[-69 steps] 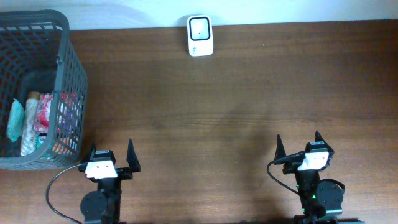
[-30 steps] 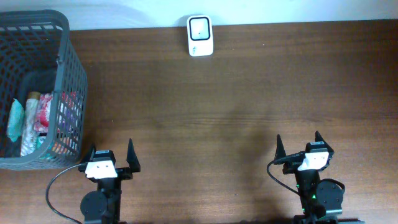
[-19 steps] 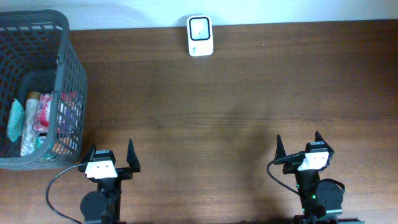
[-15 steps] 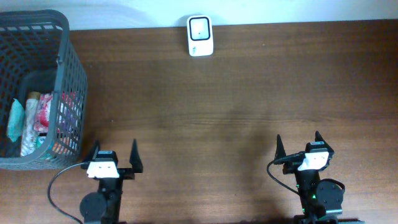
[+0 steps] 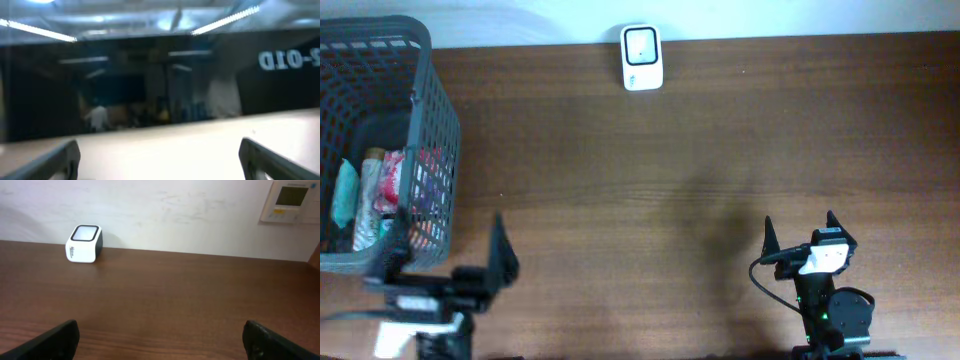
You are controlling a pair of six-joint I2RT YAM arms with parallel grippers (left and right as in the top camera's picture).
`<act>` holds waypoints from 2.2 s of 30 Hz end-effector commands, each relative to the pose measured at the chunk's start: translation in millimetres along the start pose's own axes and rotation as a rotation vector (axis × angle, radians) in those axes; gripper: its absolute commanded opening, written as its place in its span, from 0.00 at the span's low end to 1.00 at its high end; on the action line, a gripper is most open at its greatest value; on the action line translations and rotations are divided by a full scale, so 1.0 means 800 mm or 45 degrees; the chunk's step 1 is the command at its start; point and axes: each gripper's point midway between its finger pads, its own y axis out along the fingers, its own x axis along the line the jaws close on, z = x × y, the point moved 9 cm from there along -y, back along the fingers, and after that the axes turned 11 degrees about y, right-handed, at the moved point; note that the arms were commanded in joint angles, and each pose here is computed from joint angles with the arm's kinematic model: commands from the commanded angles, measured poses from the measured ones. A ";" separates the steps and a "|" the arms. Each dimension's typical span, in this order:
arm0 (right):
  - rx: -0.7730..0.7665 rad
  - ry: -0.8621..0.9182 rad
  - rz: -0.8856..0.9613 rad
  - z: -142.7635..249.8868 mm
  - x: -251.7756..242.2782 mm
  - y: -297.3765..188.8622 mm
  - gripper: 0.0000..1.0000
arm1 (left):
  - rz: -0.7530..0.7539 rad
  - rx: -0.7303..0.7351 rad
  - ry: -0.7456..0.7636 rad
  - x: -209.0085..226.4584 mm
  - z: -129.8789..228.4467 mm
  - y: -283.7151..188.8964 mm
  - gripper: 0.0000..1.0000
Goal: Scan the item barcode
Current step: 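Reach the left gripper into the grey basket and grasp the red-purple pack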
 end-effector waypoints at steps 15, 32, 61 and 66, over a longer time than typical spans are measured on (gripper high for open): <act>0.006 0.009 0.006 0.003 -0.001 0.000 0.99 | -0.706 0.974 0.431 0.166 -0.012 0.290 0.99; 0.006 0.010 0.006 0.003 -0.001 0.000 0.99 | -0.518 1.871 0.115 0.254 0.229 0.240 0.99; 0.006 0.010 0.006 0.003 -0.001 0.000 0.99 | 0.356 2.437 -0.283 0.175 0.466 0.095 0.86; 0.006 0.010 0.006 0.003 -0.001 0.000 0.99 | 0.358 2.441 -0.286 0.166 0.483 0.078 0.87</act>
